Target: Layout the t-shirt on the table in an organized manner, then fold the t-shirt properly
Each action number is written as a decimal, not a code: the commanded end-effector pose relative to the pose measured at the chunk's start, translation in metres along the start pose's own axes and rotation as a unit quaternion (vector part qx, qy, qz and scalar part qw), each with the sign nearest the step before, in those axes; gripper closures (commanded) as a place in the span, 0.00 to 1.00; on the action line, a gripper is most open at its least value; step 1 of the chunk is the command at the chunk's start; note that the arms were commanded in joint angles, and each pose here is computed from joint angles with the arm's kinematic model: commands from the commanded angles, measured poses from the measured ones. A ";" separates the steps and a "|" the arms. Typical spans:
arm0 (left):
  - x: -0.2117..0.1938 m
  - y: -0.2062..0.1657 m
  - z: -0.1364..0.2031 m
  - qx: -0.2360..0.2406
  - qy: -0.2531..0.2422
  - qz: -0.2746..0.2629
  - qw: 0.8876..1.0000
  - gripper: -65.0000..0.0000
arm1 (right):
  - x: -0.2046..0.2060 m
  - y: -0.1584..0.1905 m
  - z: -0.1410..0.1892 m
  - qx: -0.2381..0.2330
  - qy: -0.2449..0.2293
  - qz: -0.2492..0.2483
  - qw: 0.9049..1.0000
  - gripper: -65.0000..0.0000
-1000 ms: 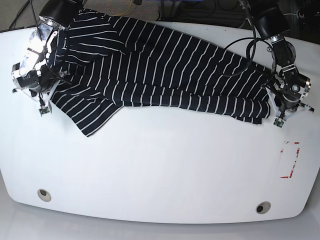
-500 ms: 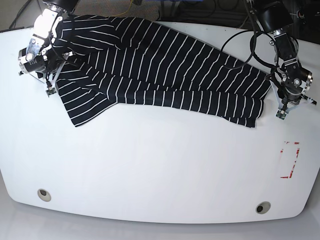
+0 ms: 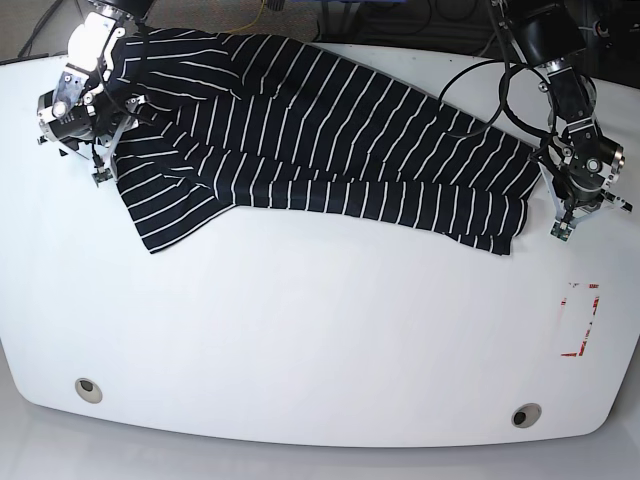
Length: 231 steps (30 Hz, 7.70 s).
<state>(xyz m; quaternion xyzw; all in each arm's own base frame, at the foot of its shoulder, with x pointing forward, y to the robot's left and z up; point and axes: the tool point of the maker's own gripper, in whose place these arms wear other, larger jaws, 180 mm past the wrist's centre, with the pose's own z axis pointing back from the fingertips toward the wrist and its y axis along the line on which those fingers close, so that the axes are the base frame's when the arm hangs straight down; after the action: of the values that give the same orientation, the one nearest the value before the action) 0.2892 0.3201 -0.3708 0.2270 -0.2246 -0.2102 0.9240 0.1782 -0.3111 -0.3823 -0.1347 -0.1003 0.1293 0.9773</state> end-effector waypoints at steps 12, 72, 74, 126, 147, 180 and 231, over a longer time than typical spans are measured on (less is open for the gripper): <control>0.057 0.013 0.016 0.023 -0.071 -0.002 0.997 0.44 | 0.028 -0.038 0.021 -0.054 -0.048 0.007 0.997 0.16; 0.080 -0.139 0.059 -0.115 -0.260 -0.067 0.957 0.96 | -0.001 0.069 0.001 0.112 -0.059 -0.031 0.992 0.99; 0.079 -0.137 0.059 -0.113 -0.258 -0.065 0.957 0.96 | -0.008 0.070 0.000 0.112 -0.050 -0.030 0.992 0.99; 0.038 -0.137 0.048 -0.117 -0.210 -0.052 0.969 0.96 | 0.042 0.047 -0.067 0.164 -0.089 -0.045 0.981 0.99; 0.070 -0.101 0.047 -0.076 -0.241 -0.020 0.967 0.96 | 0.039 0.047 -0.067 0.163 -0.087 -0.046 0.982 0.99; -0.016 -0.130 0.015 -0.124 -0.134 -0.001 0.983 0.96 | 0.039 0.045 -0.066 0.162 -0.088 -0.047 0.982 0.99; 0.084 -0.056 0.051 -0.026 -0.219 -0.023 0.975 0.50 | 0.190 -0.024 0.007 0.104 -0.252 -0.060 0.960 0.25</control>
<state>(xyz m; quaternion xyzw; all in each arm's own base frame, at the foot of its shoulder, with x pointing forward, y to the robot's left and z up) 0.3032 0.2176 -0.3481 0.1512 -0.3848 -0.2839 0.8651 0.3427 -0.2754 -0.3482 -0.0004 -0.3090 0.1193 0.9436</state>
